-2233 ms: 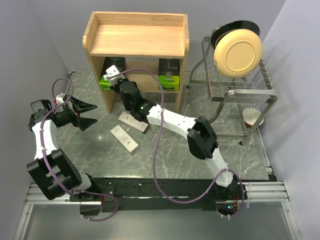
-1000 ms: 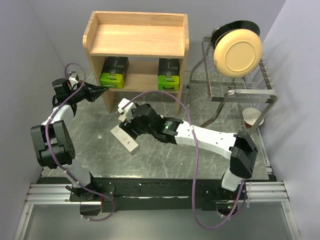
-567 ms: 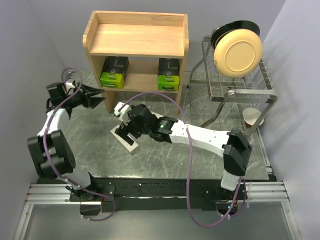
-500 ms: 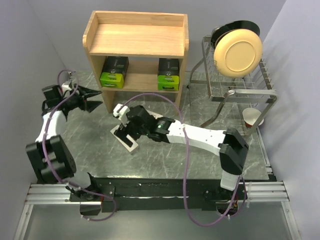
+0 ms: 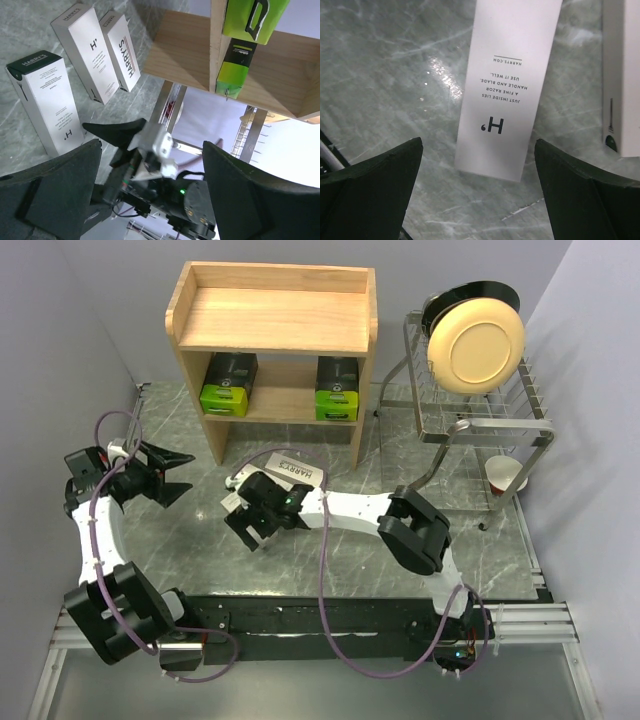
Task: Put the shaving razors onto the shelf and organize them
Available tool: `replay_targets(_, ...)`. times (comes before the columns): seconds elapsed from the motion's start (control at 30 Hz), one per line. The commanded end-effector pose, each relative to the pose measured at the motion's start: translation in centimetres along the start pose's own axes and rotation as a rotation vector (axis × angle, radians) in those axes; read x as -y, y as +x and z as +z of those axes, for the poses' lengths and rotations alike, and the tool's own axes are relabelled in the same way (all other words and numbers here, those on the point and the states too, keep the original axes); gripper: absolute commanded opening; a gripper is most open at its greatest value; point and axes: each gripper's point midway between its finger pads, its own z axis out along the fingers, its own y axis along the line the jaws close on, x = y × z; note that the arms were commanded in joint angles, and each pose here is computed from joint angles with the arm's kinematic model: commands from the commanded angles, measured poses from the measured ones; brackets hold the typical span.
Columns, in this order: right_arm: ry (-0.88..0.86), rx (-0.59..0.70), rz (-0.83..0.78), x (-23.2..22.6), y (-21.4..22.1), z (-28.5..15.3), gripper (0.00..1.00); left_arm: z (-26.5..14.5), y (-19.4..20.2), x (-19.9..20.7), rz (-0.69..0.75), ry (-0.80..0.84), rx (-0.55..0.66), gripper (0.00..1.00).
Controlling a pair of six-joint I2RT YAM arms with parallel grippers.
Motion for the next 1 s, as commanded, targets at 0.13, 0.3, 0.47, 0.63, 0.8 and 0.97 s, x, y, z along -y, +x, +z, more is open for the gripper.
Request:
replay_targets(0.13, 0.042, 0.013, 0.064, 0.4, -0.8, 1.7, 0.92, -1.1, 0.1, 0.4, 0.039, 0.016, 0.059, 0.87)
replay_targets(0.3, 0.102, 0.026, 0.069, 1.4, -1.0, 1.8, 0.64, -1.7, 0.0, 0.6, 0.049, 0.017, 0.081, 0.86)
replay_targets(0.47, 0.034, 0.147, 0.012, 0.1, -5.1, -3.3, 0.47, -2.3, -1.3, 1.7, 0.124, 0.005, 0.126, 0.86)
replay_targets(0.63, -0.007, 0.265, -0.111, -0.5, -8.2, -10.7, 0.42, -3.0, -3.5, 3.5, 0.197, -0.004, 0.188, 0.86)
replay_targets(0.8, -0.025, 0.492, -0.143, -0.6, -12.5, -20.7, 0.42, -3.5, -4.7, 4.4, 0.253, -0.023, 0.233, 0.86)
replay_targets(0.97, 0.076, 0.752, -0.058, 1.6, -17.7, -30.0, 0.41, -3.7, -4.3, 4.2, 0.259, -0.035, 0.246, 0.86)
